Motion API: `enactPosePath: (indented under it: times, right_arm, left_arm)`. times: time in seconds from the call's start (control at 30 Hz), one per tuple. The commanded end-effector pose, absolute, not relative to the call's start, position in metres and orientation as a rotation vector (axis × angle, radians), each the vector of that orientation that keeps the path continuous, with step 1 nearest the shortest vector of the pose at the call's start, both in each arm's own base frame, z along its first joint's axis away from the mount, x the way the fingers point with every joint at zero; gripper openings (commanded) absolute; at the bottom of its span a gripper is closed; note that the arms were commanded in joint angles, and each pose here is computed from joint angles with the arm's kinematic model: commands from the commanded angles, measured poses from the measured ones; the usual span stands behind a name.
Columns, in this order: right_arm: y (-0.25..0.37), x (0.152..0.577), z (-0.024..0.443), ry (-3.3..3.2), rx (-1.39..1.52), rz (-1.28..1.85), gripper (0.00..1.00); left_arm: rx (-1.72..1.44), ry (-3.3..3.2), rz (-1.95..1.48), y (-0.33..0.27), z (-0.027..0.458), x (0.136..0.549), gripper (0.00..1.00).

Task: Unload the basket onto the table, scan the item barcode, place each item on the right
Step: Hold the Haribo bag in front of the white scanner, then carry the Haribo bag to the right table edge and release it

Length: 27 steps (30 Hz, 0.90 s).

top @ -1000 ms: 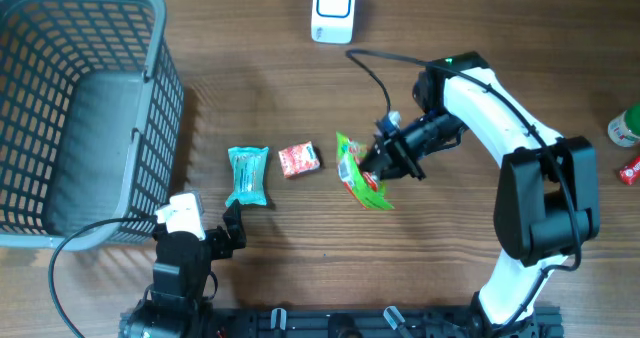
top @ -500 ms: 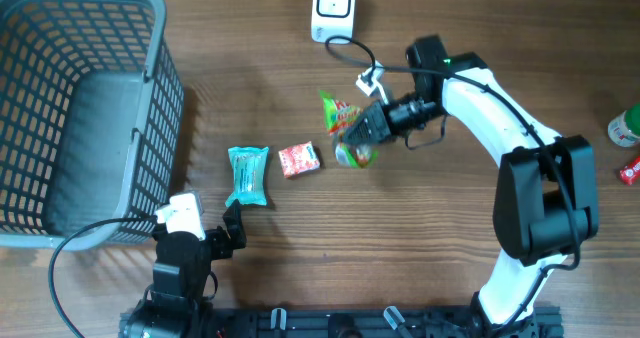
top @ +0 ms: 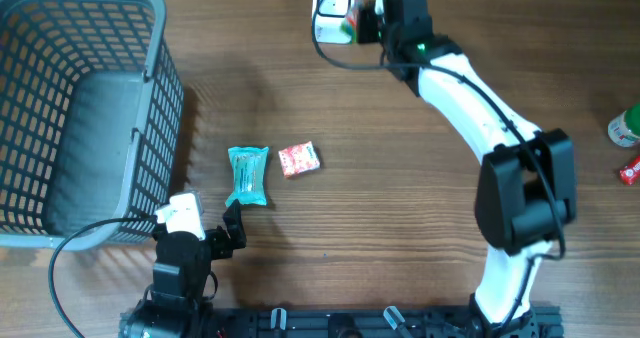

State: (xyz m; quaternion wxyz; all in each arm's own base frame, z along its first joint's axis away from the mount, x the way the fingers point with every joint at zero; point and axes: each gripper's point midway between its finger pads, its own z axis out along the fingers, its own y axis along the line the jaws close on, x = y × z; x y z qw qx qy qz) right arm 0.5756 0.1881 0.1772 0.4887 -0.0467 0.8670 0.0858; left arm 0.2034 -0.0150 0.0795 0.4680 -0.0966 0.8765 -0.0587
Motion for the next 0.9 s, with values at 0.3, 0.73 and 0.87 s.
enactPosePath:
  times: [0.3,0.73,0.87]
  right_arm:
    - [0.240,0.651,0.149,1.928,-0.239,-0.183,0.04]
    - [0.132,0.603,0.233,2.082,-0.018,-0.630,0.04]
    - [-0.014,0.557,0.232,2.263,0.365,-0.748,0.04]
  left_arm:
    - [-0.239,2.150,-0.125,-0.012,0.078,0.203,1.00]
    - [-0.239,2.150,-0.126,-0.012,0.078,0.203,1.00]
    - [-0.240,2.151,-0.125,-0.012,0.078,0.203,1.00]
